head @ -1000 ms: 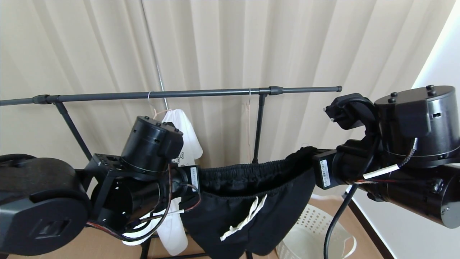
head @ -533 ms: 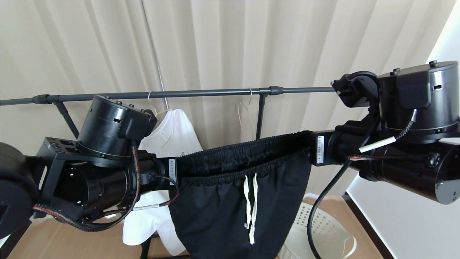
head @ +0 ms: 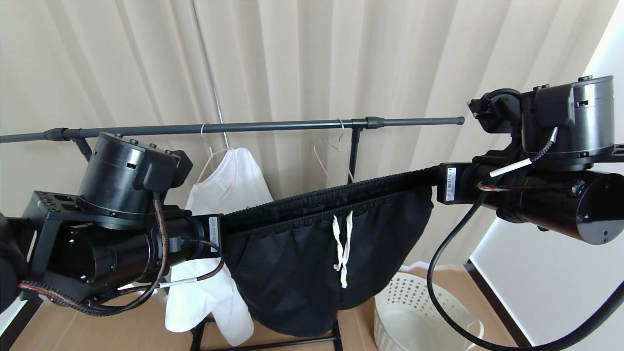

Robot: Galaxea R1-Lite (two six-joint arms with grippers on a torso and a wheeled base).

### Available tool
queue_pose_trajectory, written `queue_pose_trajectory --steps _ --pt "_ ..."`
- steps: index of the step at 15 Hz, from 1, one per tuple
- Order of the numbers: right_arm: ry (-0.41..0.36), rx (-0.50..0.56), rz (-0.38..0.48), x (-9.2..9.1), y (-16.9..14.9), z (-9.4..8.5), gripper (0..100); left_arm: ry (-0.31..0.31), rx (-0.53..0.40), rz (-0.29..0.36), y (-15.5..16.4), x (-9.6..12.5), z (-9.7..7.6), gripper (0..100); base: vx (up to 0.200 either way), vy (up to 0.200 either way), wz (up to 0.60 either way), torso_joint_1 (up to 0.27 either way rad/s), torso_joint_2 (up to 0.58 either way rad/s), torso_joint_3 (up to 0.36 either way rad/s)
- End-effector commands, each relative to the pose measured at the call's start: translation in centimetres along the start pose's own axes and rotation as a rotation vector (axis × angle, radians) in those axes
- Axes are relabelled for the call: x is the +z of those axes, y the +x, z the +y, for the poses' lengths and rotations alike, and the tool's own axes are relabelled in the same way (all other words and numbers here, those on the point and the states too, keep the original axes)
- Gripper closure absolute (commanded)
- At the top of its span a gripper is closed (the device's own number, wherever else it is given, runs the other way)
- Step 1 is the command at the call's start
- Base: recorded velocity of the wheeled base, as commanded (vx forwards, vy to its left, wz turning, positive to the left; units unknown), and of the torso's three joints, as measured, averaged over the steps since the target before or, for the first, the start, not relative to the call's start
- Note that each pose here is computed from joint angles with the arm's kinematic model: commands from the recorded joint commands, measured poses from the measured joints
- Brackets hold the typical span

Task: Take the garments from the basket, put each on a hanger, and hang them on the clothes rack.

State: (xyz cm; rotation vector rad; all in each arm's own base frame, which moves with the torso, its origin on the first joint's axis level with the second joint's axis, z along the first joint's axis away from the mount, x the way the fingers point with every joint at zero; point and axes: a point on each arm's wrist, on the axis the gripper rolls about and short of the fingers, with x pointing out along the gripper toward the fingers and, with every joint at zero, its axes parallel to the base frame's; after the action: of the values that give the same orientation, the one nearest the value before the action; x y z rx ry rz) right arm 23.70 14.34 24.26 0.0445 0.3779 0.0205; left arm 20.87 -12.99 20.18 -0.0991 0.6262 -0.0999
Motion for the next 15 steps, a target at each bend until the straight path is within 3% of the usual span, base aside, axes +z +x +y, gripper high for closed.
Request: queue_pose_trajectory --steps 1,3,4,7,9,10,13,15 --pt "-0.007 -0.008 0.003 -0.2 0.0 -0.1 100 0.008 -0.001 0.002 0.0 -0.1 -0.1 100 0.0 0.0 0.0 0.0 0.0 0.0" --pt "-0.04 -0.005 0.01 -0.6 -0.5 -0.2 100 0.058 -0.01 -0.014 -0.1 0.2 -0.3 100 0.0 0.0 0.0 0.0 0.0 0.0" --pt "-0.084 0.03 0.012 -1.2 -1.6 0.2 100 0.07 -0.034 -0.059 -0.1 1.0 -0.6 100 0.0 0.0 0.0 0.0 0.0 0.0" --pt "-0.222 0.114 0.03 -3.0 -4.3 0.6 100 0.06 -0.076 -0.16 1.8 3.9 -2.7 100 0.0 0.0 0.0 0.0 0.0 0.0" --pt "-0.27 0.138 0.04 -3.7 -4.8 0.6 100 0.054 -0.096 -0.173 2.5 4.8 -3.4 100 0.0 0.0 0.0 0.0 0.0 0.0" --pt "-0.332 0.18 0.057 -4.9 -5.5 1.1 100 0.044 -0.186 -0.202 2.8 6.7 -4.5 100 0.0 0.0 0.0 0.0 0.0 0.0" --pt "-0.38 0.278 0.062 -6.1 -7.2 2.4 100 0.037 -0.292 -0.224 4.2 8.6 -6.1 100 0.0 0.0 0.0 0.0 0.0 0.0" --pt "-0.401 0.315 0.072 -6.8 -7.7 2.8 100 0.032 -0.3 -0.24 5.5 9.1 -6.9 100 0.0 0.0 0.0 0.0 0.0 0.0"
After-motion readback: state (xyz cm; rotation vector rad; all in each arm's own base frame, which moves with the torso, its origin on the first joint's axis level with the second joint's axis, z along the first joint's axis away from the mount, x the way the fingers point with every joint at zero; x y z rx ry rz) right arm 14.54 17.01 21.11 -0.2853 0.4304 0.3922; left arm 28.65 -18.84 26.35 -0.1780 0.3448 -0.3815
